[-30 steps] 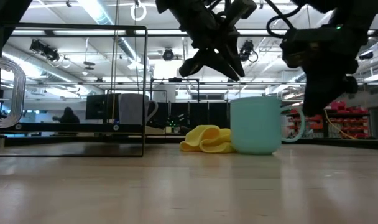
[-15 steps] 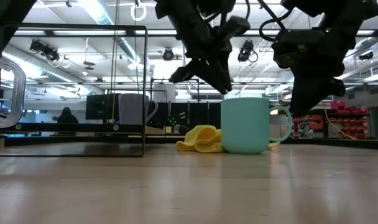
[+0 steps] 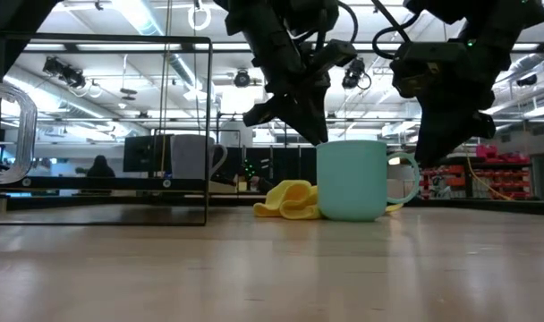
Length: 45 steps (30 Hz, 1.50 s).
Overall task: Stack small to large cups/mugs on shelf
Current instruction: Put the blue mug on the shelf
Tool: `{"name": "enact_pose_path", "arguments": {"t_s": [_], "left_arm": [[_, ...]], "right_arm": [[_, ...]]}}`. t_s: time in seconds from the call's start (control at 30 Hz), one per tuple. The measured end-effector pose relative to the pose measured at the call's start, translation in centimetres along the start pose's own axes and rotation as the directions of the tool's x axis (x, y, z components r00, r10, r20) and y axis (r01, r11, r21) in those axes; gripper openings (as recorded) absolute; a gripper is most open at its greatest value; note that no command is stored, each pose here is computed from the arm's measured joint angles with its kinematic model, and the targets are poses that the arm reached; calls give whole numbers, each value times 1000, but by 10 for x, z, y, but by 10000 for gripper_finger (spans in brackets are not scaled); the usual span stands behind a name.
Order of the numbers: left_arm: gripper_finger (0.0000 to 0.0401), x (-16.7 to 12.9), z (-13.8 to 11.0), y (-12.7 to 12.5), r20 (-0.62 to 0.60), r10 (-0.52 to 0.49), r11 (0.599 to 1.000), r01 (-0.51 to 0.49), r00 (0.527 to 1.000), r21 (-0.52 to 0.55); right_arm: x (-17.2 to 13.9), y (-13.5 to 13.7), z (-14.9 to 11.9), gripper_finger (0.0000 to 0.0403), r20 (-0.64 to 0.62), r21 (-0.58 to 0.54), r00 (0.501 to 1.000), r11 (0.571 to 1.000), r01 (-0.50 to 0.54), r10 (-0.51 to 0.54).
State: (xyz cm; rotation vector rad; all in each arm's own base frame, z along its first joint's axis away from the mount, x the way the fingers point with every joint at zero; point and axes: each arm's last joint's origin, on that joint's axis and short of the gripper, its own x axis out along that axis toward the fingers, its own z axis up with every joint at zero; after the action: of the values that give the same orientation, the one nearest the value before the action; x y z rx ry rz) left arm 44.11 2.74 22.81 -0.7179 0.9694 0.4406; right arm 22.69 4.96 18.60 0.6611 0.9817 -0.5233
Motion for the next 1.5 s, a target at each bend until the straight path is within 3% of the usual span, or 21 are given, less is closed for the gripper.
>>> {"name": "enact_pose_path", "arguments": {"t_s": [0.9, 1.27, 1.5], "left_arm": [[78, 5, 0, 2, -43, -27, 1000, 26, 999, -1], [79, -8, 8, -6, -23, -93, 996, 93, 995, 3], [76, -17, 19, -10, 13, -117, 993, 117, 993, 30]], "right_arm": [[-1, 0, 0, 91, 0, -3, 1000, 1000, -3, 3], [-35, -6, 6, 91, 65, 44, 991, 991, -123, 120], [-43, -23, 7, 91, 35, 75, 999, 996, -41, 39]]}}
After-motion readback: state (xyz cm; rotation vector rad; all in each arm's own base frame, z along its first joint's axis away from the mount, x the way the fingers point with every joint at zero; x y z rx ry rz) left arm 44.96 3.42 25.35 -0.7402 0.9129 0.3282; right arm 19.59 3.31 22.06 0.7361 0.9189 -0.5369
